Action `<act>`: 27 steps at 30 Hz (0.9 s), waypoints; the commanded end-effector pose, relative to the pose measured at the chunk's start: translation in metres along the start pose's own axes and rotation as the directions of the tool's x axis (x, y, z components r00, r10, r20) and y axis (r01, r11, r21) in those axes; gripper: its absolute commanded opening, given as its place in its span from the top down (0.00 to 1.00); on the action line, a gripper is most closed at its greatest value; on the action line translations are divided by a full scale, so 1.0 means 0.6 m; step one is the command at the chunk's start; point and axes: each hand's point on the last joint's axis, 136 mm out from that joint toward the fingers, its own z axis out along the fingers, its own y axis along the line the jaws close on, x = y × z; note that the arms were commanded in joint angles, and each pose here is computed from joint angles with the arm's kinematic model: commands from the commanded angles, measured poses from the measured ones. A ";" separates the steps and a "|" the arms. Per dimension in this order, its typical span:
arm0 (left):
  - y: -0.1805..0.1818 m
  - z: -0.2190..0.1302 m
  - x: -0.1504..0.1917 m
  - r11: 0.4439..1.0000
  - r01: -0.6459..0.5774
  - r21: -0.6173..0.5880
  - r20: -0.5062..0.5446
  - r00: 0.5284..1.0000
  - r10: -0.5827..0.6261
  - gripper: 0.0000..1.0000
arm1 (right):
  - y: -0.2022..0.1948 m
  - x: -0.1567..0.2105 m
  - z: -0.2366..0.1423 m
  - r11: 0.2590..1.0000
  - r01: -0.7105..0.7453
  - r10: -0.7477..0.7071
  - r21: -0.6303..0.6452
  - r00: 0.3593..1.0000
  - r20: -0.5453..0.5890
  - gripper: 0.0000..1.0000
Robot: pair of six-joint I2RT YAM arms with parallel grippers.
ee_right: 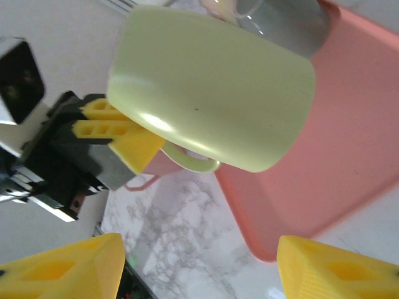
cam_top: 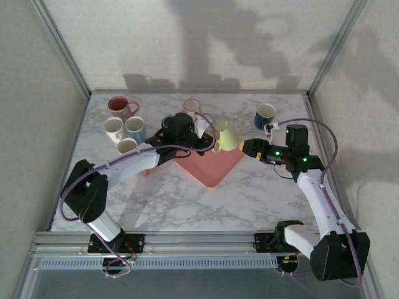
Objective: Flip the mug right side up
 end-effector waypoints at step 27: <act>-0.090 -0.177 -0.260 0.894 0.229 0.384 0.482 0.777 -0.406 1.00 | 0.123 -0.033 0.002 0.892 0.085 -0.011 -0.444 0.986 0.168 0.35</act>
